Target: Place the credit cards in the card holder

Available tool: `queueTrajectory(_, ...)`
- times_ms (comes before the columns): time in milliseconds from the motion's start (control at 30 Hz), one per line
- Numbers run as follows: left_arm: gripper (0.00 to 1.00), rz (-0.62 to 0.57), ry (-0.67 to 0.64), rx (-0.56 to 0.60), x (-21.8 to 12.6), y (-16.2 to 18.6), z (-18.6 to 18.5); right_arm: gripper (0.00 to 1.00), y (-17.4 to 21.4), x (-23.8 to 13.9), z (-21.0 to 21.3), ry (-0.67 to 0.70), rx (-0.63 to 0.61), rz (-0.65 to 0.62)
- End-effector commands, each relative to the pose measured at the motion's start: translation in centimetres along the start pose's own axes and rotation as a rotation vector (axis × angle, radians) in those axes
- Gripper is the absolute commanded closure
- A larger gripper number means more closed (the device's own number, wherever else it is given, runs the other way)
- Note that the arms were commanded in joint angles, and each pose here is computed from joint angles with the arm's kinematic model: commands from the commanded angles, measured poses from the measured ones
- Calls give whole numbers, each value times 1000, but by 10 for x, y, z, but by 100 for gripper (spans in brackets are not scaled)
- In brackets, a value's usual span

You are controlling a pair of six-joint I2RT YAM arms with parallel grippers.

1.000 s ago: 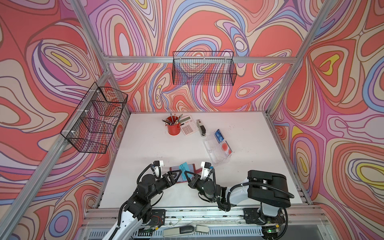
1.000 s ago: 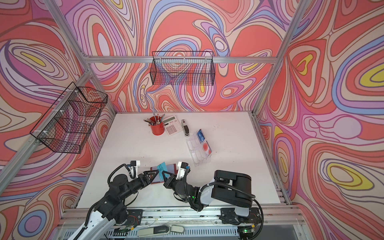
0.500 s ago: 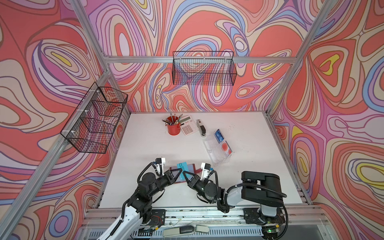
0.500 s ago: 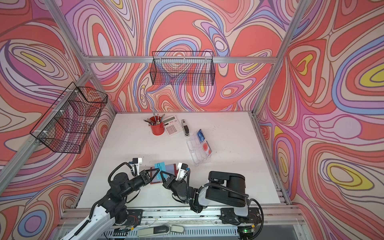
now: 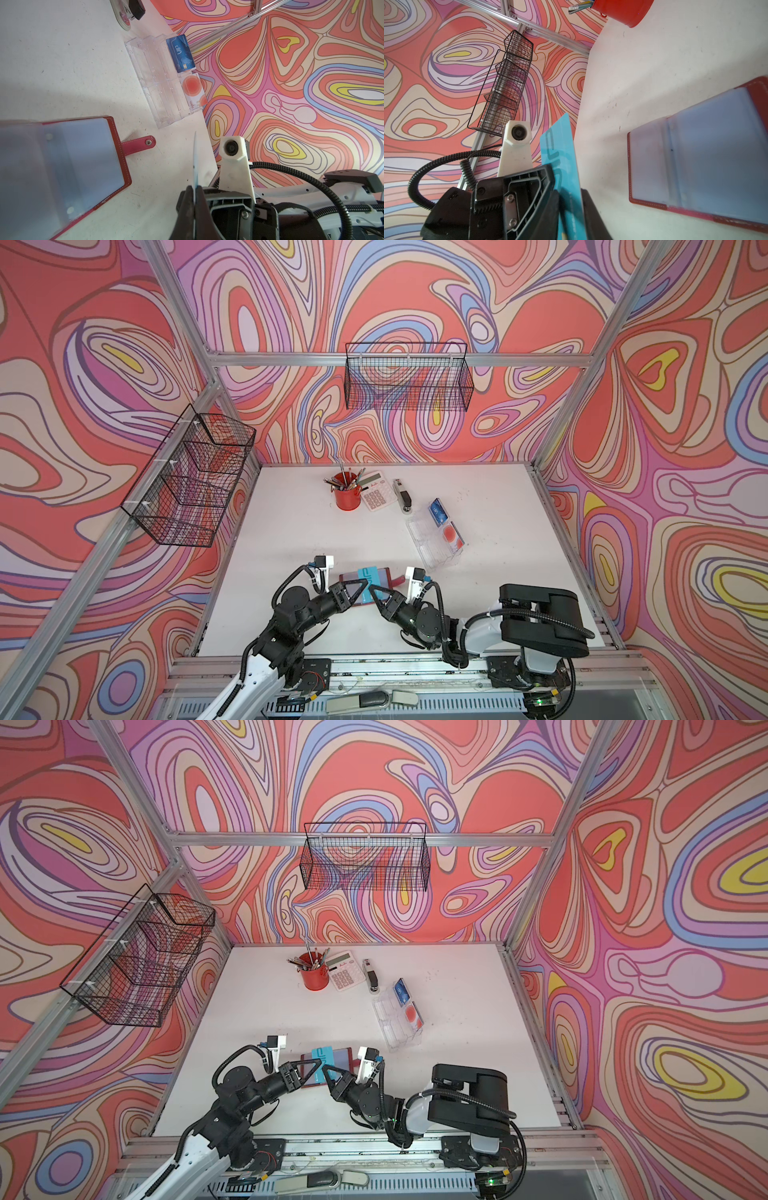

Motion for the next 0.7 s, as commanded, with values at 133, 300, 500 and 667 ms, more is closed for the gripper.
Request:
queueTrajectory(133, 100, 10, 55, 22, -3, -5, -12, 80, -10, 4, 3, -8, -16, 16)
queueTrajectory(300, 100, 11, 59, 27, -4, -5, -14, 82, -17, 3, 10, -12, -40, 8)
queueTrajectory(500, 99, 21, 40, 40, -4, -6, -14, 100, -12, 9, 14, -20, -63, 40)
queueTrajectory(667, 47, 22, -287, 73, -21, -6, -1, 100, -19, 2, 5, 23, -90, -8)
Point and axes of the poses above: each gripper's point midway between its finger pads, its own x axis out along the fingers, its own z axis along the line the jaws close on, y = z × x, the point moved 10 cm from there along -x, back along the fingers, and after that the axes turned 13 degrees about x, right-handed, at the moved point
